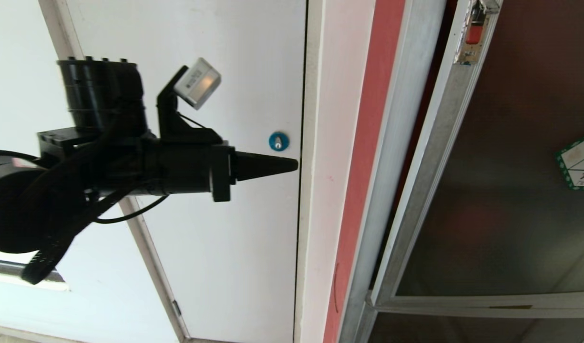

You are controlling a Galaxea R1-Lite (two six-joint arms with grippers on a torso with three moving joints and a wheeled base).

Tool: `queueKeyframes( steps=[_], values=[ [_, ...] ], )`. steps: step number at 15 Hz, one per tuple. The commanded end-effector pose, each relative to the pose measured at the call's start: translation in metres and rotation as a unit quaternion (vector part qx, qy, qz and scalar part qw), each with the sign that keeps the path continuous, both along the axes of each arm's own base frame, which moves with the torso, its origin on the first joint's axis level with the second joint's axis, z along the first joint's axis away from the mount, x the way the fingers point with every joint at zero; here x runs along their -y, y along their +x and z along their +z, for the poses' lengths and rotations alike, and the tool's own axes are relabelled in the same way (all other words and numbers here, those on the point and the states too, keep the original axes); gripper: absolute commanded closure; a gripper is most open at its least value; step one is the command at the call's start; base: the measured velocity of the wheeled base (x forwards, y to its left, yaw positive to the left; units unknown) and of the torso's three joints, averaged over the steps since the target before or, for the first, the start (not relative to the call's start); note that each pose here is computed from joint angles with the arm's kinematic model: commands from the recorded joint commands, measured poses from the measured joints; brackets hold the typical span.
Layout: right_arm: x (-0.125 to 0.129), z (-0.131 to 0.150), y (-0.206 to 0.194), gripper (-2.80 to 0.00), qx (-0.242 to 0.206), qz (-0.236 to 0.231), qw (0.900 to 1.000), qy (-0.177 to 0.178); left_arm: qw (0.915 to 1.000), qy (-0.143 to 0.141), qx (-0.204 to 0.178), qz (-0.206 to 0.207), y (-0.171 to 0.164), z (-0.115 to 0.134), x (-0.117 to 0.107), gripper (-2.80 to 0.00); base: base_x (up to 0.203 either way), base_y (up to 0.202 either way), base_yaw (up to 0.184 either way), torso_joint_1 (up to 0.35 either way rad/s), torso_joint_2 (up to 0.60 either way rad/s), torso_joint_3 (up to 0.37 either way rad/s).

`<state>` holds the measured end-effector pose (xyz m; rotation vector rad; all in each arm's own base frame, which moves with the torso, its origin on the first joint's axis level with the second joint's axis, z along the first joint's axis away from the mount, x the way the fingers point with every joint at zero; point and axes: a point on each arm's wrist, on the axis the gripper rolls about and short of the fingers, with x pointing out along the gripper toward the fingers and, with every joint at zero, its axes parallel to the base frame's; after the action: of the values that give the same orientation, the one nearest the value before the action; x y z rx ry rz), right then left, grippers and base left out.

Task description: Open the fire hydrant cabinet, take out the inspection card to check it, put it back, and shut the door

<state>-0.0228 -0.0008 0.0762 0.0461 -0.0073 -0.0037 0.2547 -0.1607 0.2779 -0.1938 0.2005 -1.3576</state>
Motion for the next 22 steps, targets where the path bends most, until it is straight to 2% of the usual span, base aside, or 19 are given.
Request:
queueKeyframes(
  steps=[1,4,7,9,16,22],
  values=[
    [0.000,0.000,0.000,0.00,-0.001,0.000,1.000,0.000,0.9995,0.018,-0.026,0.000,0.025,-0.024,0.034,0.00,0.000,0.000,0.000,0.000,0.00,0.000],
    [0.000,0.000,0.000,0.00,-0.001,0.000,1.000,0.000,0.9994,0.023,-0.025,0.001,0.031,-0.030,0.070,0.00,0.000,0.000,0.000,0.000,0.00,0.000],
    [0.000,0.000,0.000,0.00,-0.001,0.000,1.000,0.000,0.9988,0.039,-0.026,0.016,0.035,-0.047,0.096,0.00,0.000,0.000,0.000,0.000,0.00,0.000],
    [0.000,0.000,0.000,0.00,-0.001,0.000,1.000,0.000,0.9987,0.042,-0.016,0.025,0.039,-0.050,0.110,0.00,0.000,0.000,0.000,0.000,0.00,0.000],
    [0.000,0.000,0.000,0.00,-0.001,0.000,1.000,0.000,0.9990,0.043,-0.007,0.000,0.030,-0.053,0.135,0.00,0.000,0.000,0.000,0.000,0.00,0.000],
    [0.000,0.000,0.000,0.00,-0.001,-0.001,1.000,0.000,0.9979,0.048,0.011,0.041,0.053,-0.068,0.159,0.00,0.000,0.000,0.000,0.000,0.00,0.000]
  ],
)
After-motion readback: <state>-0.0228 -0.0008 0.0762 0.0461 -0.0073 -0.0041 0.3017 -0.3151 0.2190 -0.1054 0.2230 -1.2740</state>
